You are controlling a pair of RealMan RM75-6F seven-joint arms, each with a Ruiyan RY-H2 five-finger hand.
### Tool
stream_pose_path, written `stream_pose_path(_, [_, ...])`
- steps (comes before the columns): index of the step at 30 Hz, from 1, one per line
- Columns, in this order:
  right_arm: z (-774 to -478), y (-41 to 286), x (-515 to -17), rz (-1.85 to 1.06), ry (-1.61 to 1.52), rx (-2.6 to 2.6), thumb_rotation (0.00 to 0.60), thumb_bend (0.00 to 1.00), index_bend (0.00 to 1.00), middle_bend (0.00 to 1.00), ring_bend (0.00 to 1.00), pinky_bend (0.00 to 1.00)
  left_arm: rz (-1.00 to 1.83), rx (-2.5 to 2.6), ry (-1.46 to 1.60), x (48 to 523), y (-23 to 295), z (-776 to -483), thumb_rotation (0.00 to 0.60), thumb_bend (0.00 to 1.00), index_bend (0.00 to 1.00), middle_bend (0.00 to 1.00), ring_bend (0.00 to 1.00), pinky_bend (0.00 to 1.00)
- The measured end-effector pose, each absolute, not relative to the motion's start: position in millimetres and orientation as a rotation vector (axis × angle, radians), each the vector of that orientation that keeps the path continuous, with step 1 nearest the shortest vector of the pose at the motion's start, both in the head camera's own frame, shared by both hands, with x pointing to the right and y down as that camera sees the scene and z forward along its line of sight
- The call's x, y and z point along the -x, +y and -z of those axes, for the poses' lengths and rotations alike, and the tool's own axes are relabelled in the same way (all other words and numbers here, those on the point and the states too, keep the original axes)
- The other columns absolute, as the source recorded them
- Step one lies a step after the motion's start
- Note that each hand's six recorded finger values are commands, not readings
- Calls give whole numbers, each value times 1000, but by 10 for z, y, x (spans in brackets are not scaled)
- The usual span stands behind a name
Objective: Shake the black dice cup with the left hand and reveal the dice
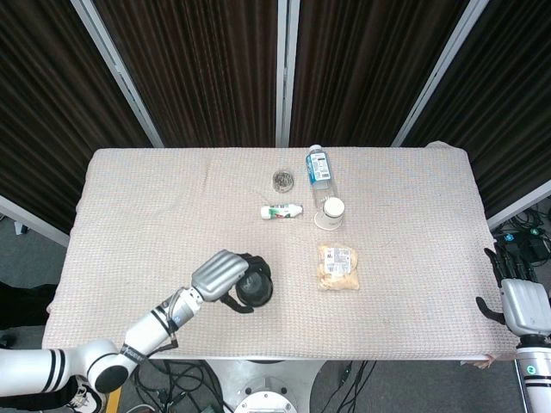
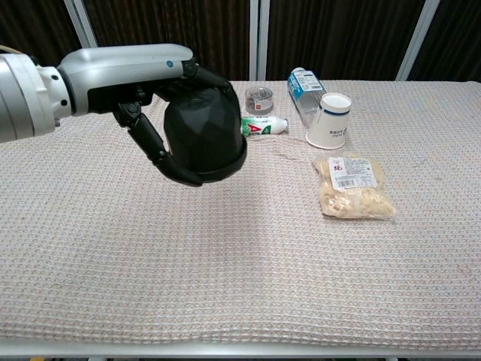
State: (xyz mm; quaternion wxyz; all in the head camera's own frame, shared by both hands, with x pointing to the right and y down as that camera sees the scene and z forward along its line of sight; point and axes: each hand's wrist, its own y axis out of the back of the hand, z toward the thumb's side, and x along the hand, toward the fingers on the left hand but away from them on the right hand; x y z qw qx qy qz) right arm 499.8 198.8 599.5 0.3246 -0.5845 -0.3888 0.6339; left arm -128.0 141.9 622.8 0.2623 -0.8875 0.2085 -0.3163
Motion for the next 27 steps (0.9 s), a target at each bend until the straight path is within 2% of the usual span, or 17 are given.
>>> stream_pose_path(2, [-5986,1983,-4998,-1659,-1023,1530,600,198,0,3,0,0,858,2400,583,1296,1403,-6223,600,91,371,522,452,538])
stream_pose_path(5, [-5952,1968,-4988,-1646,-1028,1522,600,198,0,3,0,0,922,2311,631,1462,1223,-6368,600,91,371,519,452,537])
stream_pose_path(12, [-5837,1939,-4882,-1593,-1035,1516,600,198,0,3,0,0,1262,1877,767,2416,407,-6960,600,91,371,514,452,536])
stream_pose_path(15, [-5787,1919,-4816,-1565,-1041,1531,600,197,0,3,0,0,1385,1768,832,2756,231,-7102,600,91,370,512,452,536])
stream_pose_path(20, [-5722,1888,-4728,-1531,-1032,1533,600,197,0,4,0,0,1419,1785,853,2806,293,-7176,600,92,372,512,452,535])
stream_pose_path(27, [-5741,1891,-4713,-1542,-1022,1531,600,197,0,4,0,0,1350,2014,801,2441,740,-7219,600,91,375,512,452,535])
